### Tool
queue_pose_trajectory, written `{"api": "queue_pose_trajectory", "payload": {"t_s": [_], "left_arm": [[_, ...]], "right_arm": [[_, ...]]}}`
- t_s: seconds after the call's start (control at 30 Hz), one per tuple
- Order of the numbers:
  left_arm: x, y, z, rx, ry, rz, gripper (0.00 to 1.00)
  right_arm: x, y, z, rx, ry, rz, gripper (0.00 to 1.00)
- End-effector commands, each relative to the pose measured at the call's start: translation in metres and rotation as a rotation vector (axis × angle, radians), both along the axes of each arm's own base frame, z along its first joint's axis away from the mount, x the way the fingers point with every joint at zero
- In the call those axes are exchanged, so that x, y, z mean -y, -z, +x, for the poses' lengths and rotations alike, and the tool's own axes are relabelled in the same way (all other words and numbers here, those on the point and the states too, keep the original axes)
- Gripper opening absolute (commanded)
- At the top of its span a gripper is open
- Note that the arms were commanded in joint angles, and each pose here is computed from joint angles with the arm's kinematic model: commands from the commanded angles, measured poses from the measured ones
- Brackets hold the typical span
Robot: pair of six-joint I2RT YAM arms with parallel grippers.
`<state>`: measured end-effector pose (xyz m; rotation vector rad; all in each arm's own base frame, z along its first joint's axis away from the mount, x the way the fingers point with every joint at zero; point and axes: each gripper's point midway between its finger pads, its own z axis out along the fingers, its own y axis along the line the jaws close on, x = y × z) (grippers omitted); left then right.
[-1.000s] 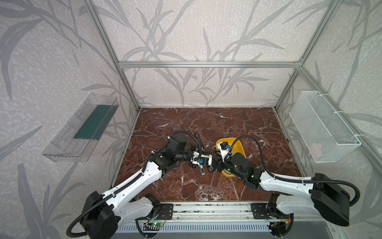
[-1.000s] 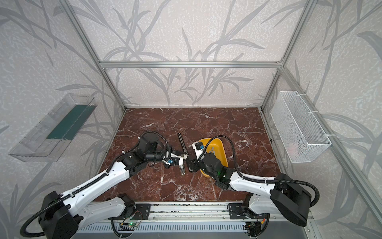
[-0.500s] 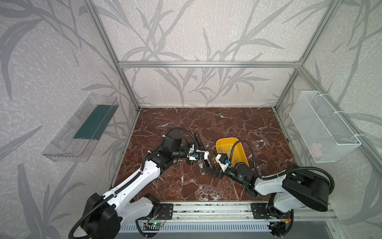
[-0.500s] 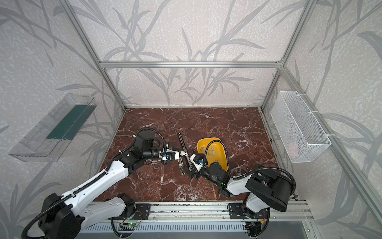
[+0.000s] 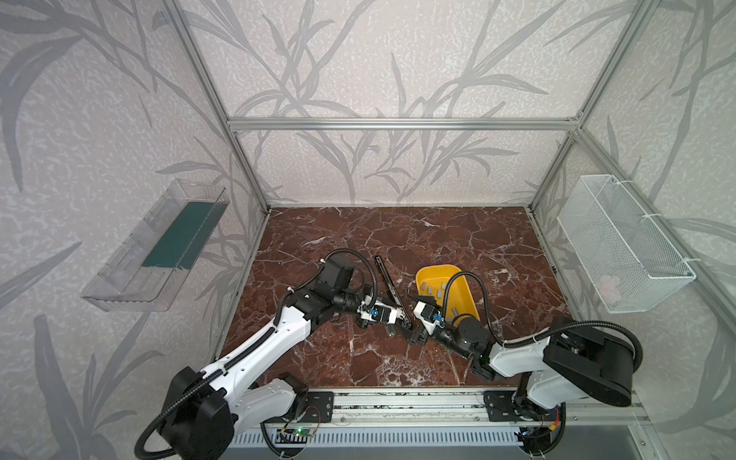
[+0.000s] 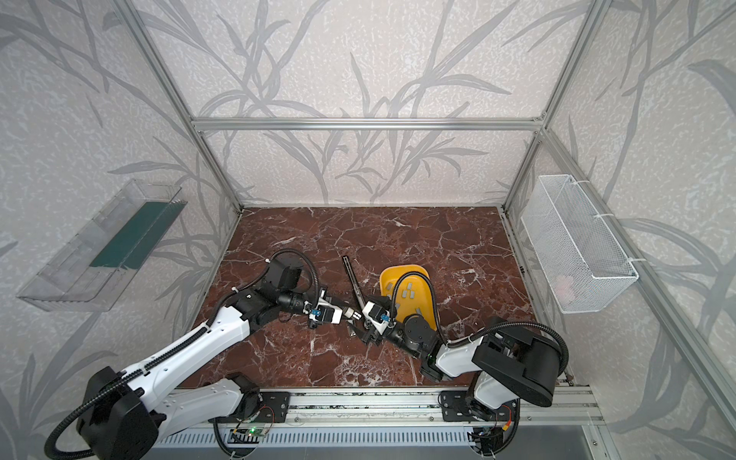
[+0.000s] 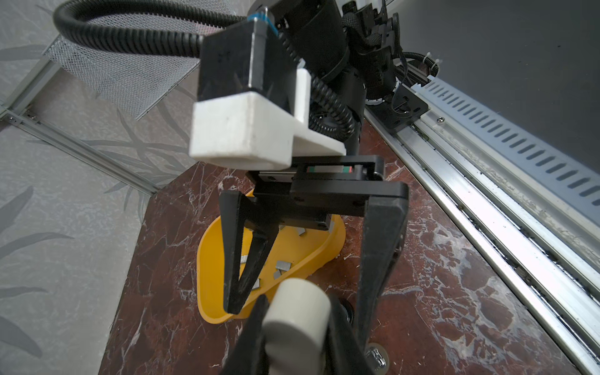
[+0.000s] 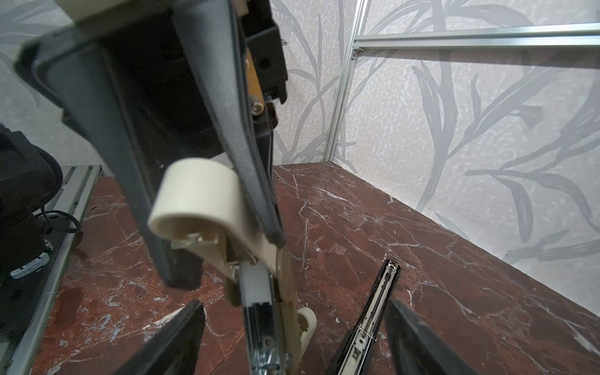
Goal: Load the staples into the stapler
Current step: 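Close the right gripper on the cream-white part held by the left gripper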
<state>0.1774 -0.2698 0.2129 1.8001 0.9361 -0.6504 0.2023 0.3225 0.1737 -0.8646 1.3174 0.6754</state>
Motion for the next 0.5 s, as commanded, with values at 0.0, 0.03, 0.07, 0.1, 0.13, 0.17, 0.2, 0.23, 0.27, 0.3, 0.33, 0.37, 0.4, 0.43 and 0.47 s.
{"api": "queue_pose_trajectory", "payload": {"t_s": [0.0,0.03,0.07,0.1,0.13,0.17,0.2,0.23,0.27,0.3,0.33,0.37,0.4,0.43,0.47], "left_arm": [[0.004,-0.014,-0.009,0.014,0.064,-0.036,0.0],[0.004,-0.014,-0.01,0.014,0.067,-0.037,0.0],[0.004,-0.015,-0.01,0.013,0.07,-0.04,0.0],[0.005,-0.016,-0.011,0.013,0.072,-0.041,0.0],[0.005,-0.016,-0.011,0.011,0.075,-0.043,0.0],[0.005,-0.016,-0.012,0.011,0.077,-0.043,0.0],[0.005,-0.016,-0.012,0.012,0.077,-0.044,0.0],[0.005,-0.016,-0.012,0.01,0.078,-0.044,0.0],[0.005,-0.016,-0.012,0.012,0.079,-0.044,0.0],[0.006,-0.016,-0.012,0.011,0.08,-0.045,0.0],[0.006,-0.016,-0.012,0.011,0.079,-0.044,0.0],[0.006,-0.016,-0.013,0.012,0.081,-0.044,0.0],[0.005,-0.016,-0.012,0.014,0.079,-0.045,0.0],[0.006,-0.016,-0.013,0.014,0.081,-0.045,0.0],[0.006,-0.016,-0.013,0.013,0.081,-0.045,0.0]], "right_arm": [[-0.005,-0.025,0.0,0.061,-0.009,0.06,0.83],[-0.011,-0.025,-0.01,0.057,-0.042,0.058,0.81],[-0.012,-0.025,-0.01,0.052,-0.043,0.054,0.79],[-0.014,-0.024,-0.01,0.044,-0.046,0.046,0.76],[-0.015,-0.025,-0.01,0.038,-0.048,0.038,0.73],[-0.017,-0.024,-0.01,0.031,-0.049,0.027,0.7],[-0.018,-0.024,-0.009,0.026,-0.047,0.017,0.67],[-0.02,-0.023,-0.009,0.016,-0.048,0.003,0.64],[-0.022,-0.022,-0.008,0.008,-0.045,-0.009,0.61],[-0.023,-0.022,-0.007,0.001,-0.038,-0.019,0.59],[-0.023,-0.021,-0.006,-0.008,-0.031,-0.025,0.57],[-0.023,-0.019,-0.005,-0.017,-0.024,-0.029,0.56],[-0.023,-0.019,-0.004,-0.018,-0.02,-0.028,0.54],[-0.023,-0.019,-0.004,-0.019,-0.021,-0.025,0.51],[-0.023,-0.019,-0.004,-0.019,-0.02,-0.021,0.47]]}}
